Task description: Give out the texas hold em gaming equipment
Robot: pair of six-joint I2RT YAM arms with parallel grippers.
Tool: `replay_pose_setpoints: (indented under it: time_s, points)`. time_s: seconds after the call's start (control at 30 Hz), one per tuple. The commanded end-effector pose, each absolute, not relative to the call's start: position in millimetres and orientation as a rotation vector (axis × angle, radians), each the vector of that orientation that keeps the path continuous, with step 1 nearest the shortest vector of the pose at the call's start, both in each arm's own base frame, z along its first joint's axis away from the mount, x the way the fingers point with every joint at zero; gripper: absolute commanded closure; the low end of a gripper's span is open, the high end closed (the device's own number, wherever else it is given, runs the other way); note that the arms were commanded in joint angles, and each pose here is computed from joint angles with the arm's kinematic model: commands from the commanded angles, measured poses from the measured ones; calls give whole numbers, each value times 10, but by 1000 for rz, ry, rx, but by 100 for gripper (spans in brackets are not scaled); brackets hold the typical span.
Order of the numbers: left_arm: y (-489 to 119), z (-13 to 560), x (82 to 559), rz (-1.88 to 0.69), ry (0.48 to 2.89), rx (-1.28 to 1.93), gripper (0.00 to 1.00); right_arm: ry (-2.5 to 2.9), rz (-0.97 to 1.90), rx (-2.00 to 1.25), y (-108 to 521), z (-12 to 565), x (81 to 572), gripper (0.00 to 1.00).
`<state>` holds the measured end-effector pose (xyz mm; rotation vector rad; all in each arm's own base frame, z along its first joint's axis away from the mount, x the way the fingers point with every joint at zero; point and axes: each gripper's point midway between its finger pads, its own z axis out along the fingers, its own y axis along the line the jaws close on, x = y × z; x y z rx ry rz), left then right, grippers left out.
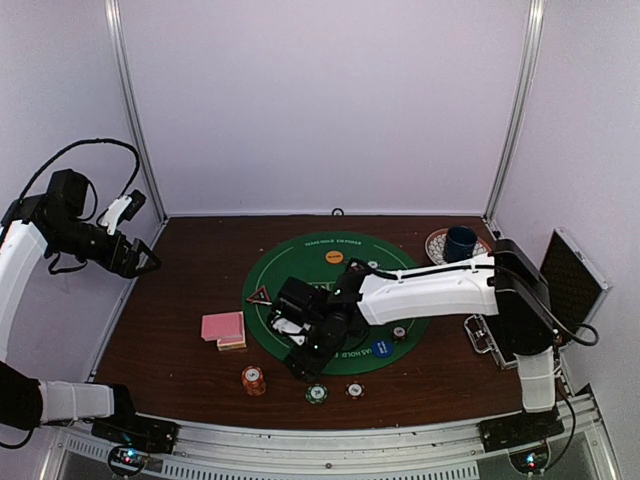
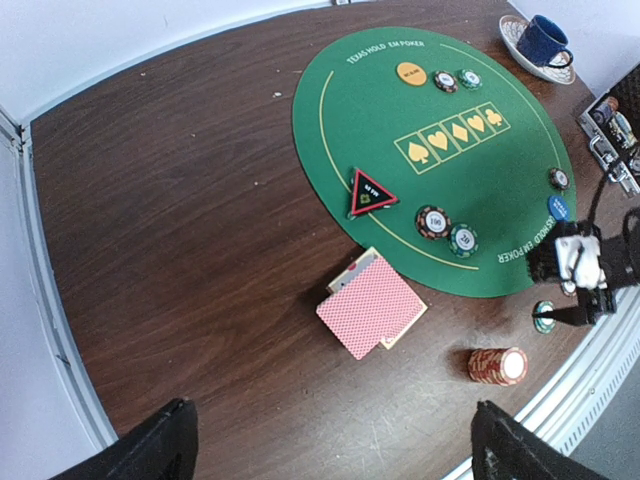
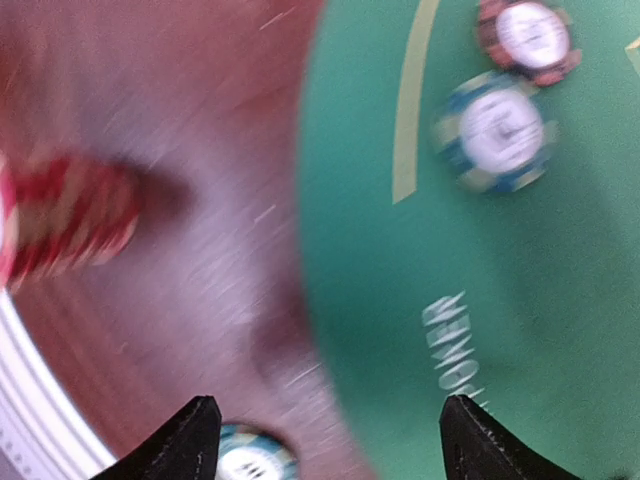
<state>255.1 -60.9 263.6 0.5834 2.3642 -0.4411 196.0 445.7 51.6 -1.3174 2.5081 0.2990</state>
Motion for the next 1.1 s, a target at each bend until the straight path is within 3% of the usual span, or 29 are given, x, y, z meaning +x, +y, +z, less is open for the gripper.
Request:
replay_pose_setpoints:
  time_s: [0.0,0.37,0.63,1.07]
  points:
    - [-639,2771,2562,-442,2312,607,2,2533,277,-1376,4297,500,1583,19]
    - [-636,2811,2539,-433,2300,603,2,2546,203,-1424,4221,338,1410,18]
    - [-631,2825,2529,-424,2296,606,3,2550,191,-1461,4214,267,1341,27]
    - [-640,2831,2536,-431,2295,605,2,2550,154,-1496,4202,173,1238,29]
